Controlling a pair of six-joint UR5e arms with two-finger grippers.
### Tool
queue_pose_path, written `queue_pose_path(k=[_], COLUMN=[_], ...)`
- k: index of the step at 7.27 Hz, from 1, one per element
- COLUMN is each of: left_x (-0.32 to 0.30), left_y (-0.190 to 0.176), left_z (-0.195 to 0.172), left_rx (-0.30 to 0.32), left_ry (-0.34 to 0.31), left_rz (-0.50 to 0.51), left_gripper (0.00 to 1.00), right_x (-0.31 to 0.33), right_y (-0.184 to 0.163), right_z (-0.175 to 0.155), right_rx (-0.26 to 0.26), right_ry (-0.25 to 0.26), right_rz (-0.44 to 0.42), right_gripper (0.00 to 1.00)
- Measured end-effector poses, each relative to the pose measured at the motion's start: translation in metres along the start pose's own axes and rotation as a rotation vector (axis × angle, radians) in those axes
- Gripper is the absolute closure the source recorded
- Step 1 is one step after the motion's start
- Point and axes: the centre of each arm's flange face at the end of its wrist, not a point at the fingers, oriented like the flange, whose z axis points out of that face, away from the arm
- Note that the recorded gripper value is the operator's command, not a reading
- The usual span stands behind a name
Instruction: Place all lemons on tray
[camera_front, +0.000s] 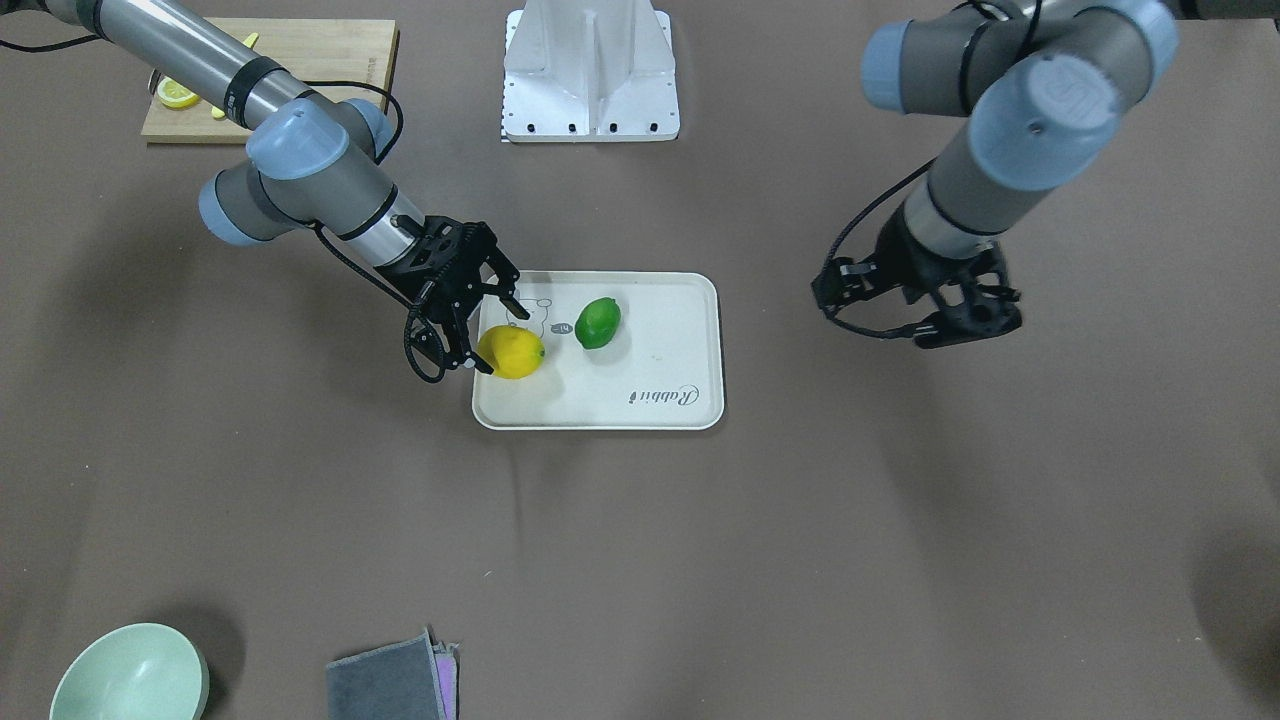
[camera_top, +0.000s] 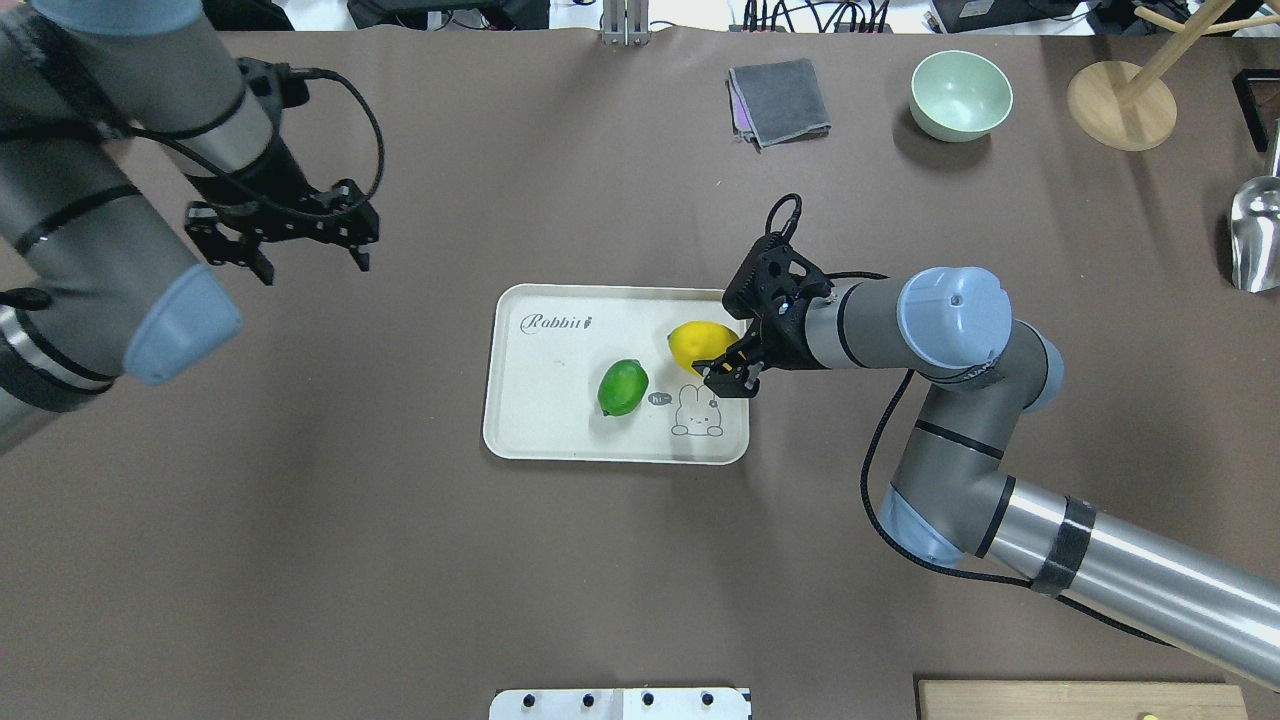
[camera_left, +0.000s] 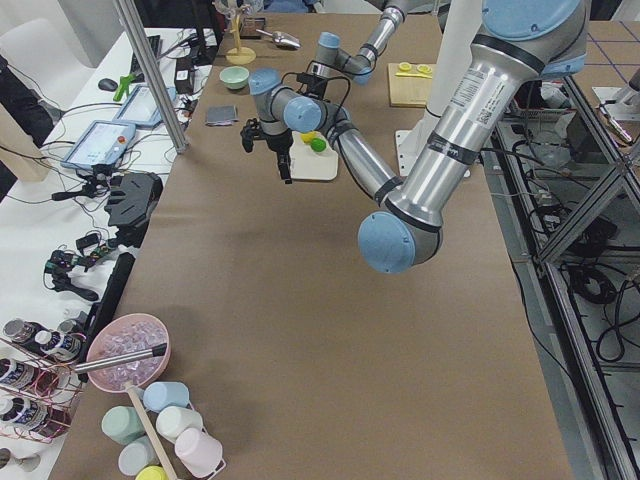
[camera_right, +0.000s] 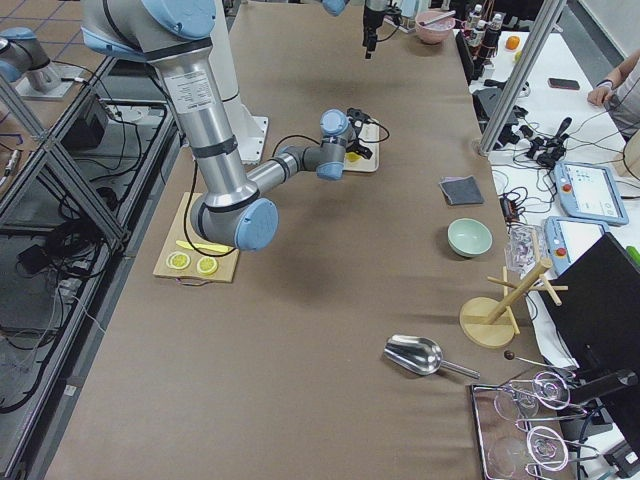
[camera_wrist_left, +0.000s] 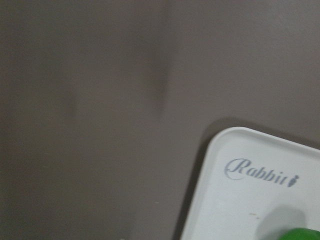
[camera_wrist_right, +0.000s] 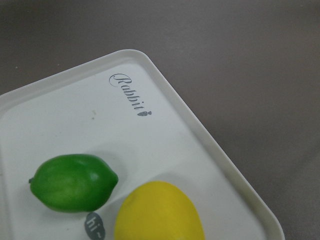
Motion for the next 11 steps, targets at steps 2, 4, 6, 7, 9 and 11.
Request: queue_pose_path(k=[2, 4, 6, 7, 9, 11], left_x=[-0.08, -0.14, -0.193, -0.228, -0.3, -0.366], left_y=[-0.007, -0.005, 0.016, 0.025, 0.042, 0.053], left_z=[-0.026, -0.04, -0.038, -0.032, -0.02, -0.017], left_rx=[0.015, 0.025, 0.018, 0.001, -0.033, -0.047], left_ry=[-0.027, -0.027, -0.032, -0.034, -0.042, -0.042], left_rz=[0.06, 0.088, 0.093, 0.1, 0.109, 0.121], left_gripper=[0.02, 0.02, 0.02, 0.02, 0.02, 0.02], right_x=[0.007, 0.019, 0.056, 0.08, 0.131, 0.17], right_y=[-0.004, -0.014, -0.034, -0.04, -0.032, -0.014], right_z=[-0.004, -0.011, -0.038, -0.057, -0.087, -0.107], right_rx=[0.006, 0.012, -0.047, -0.09, -0.195, -0.312], right_ry=[0.01, 0.017, -0.002, -0.011, -0.005, 0.017], right_rz=[0.003, 0.009, 0.053, 0.09, 0.195, 0.326], right_gripper=[0.01, 0.01, 0.01, 0.01, 0.01, 0.01])
